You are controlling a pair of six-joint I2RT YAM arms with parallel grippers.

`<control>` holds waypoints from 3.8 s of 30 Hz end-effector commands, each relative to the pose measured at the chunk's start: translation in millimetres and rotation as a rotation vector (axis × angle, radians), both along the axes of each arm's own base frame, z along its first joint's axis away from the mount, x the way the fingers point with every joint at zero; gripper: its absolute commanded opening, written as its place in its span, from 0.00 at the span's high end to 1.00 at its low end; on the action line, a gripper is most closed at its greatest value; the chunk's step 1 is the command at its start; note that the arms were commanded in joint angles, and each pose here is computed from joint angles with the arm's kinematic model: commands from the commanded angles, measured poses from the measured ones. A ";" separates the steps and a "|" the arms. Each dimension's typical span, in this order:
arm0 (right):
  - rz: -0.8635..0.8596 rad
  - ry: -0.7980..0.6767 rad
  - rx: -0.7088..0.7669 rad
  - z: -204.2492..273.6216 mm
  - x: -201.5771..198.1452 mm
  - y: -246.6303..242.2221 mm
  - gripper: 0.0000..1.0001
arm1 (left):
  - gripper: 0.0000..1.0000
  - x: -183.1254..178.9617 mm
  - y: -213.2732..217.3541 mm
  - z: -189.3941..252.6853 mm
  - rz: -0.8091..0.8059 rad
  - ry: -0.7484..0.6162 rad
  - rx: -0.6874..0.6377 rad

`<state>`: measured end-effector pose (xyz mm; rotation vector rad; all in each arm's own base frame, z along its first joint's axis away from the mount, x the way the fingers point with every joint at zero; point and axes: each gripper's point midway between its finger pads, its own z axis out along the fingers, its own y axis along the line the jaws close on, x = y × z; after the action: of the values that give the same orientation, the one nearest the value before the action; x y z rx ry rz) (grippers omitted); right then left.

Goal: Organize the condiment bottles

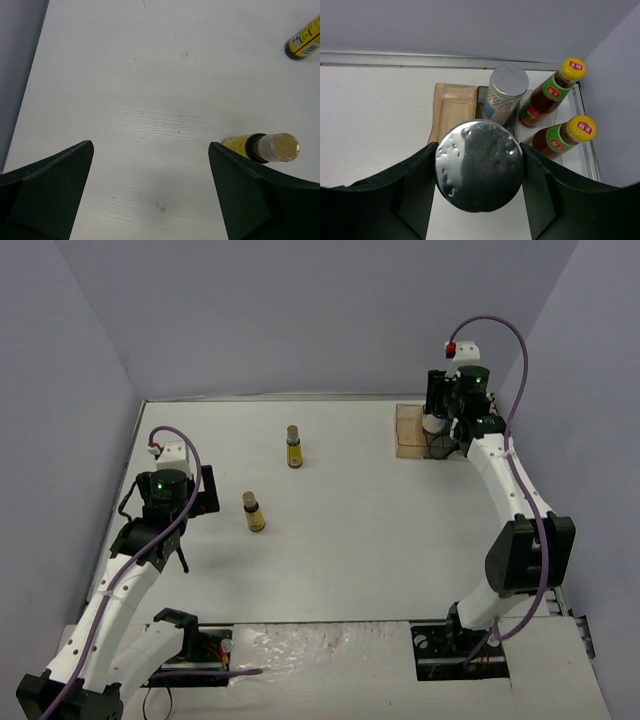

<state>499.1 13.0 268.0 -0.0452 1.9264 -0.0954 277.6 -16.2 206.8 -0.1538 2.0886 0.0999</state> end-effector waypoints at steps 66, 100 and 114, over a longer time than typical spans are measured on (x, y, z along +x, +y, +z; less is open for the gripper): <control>1.077 -0.010 0.143 -35.1 -196.5 394.6 0.02 | 0.03 11.1 -2.8 16.1 -0.019 -0.083 -0.026; 1.141 0.004 0.139 -120.1 -177.8 477.6 0.63 | 0.03 1.1 -7.9 17.0 -0.054 -0.111 -0.048; 0.840 -0.047 0.105 -45.8 -118.9 331.9 1.00 | 0.03 8.5 -21.1 16.1 -0.107 -0.111 -0.081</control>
<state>334.7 392.4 109.9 -0.9684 1.9080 0.6507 270.7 -29.3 198.9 -0.1024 2.0728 -0.0080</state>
